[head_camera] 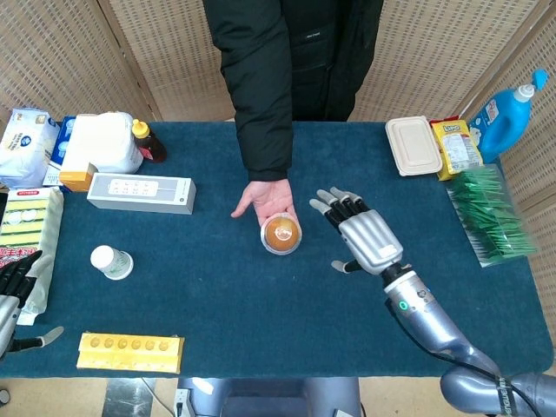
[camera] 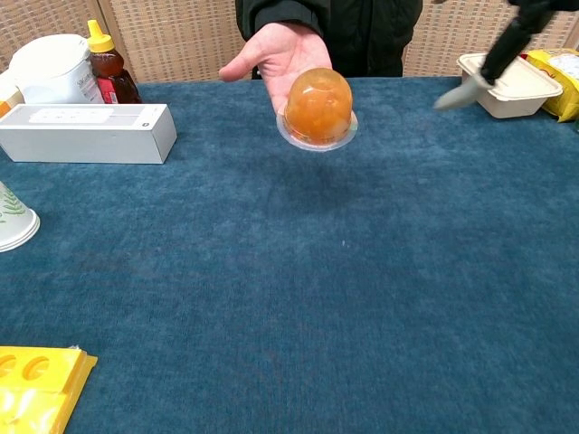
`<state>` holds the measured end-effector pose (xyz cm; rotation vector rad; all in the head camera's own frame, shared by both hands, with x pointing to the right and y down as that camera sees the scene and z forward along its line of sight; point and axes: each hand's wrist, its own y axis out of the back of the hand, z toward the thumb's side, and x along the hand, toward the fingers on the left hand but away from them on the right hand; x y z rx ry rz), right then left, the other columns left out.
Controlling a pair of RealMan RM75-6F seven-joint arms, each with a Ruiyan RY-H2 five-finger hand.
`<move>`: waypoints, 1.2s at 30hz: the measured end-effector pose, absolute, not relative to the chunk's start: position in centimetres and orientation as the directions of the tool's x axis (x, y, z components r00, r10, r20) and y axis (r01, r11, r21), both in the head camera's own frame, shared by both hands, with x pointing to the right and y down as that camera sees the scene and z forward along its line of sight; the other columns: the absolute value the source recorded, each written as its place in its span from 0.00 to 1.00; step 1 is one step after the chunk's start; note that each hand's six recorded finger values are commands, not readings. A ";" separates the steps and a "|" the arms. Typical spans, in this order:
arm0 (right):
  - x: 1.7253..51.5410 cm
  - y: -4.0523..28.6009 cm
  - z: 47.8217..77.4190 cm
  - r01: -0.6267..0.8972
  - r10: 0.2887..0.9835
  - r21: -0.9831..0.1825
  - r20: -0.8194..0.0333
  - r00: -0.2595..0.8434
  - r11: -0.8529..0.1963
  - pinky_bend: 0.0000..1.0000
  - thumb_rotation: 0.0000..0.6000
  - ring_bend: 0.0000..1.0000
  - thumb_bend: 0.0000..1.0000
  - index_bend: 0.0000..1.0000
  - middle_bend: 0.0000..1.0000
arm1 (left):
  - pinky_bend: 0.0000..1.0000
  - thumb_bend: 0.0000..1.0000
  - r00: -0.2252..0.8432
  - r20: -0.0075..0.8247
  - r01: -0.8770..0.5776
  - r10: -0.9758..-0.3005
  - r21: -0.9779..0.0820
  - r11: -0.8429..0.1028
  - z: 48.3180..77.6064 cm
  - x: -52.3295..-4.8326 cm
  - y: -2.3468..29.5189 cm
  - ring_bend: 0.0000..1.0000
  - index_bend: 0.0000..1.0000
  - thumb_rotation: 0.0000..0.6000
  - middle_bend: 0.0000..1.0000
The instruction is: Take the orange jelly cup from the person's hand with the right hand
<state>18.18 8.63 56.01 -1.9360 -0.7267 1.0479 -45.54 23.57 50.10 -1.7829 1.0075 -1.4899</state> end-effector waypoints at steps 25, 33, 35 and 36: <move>9.8 6.9 60.9 0.132 0.746 -0.805 -0.457 0.484 -0.578 0.55 1.00 0.36 0.39 0.40 0.39 | 0.04 0.08 0.068 0.541 -0.186 -0.838 -0.818 -0.544 50.4 -46.0 22.8 0.00 0.00 1.00 0.00; 10.2 6.6 60.5 0.158 0.795 -0.850 -0.382 0.471 -0.502 0.59 1.00 0.42 0.42 0.45 0.45 | 0.04 0.08 0.067 0.546 -0.182 -0.835 -0.816 -0.548 50.6 -45.9 22.7 0.00 0.00 1.00 0.00; 10.5 6.8 60.1 0.165 0.799 -0.855 -0.368 0.476 -0.492 0.59 1.00 0.42 0.42 0.45 0.45 | 0.04 0.08 0.066 0.545 -0.183 -0.836 -0.817 -0.547 50.6 -45.9 22.7 0.00 0.00 1.00 0.00; 10.6 6.9 59.9 0.168 0.800 -0.857 -0.362 0.478 -0.488 0.59 1.00 0.42 0.42 0.45 0.45 | 0.04 0.08 0.065 0.544 -0.184 -0.836 -0.817 -0.546 50.6 -45.9 22.7 0.00 0.00 1.00 0.00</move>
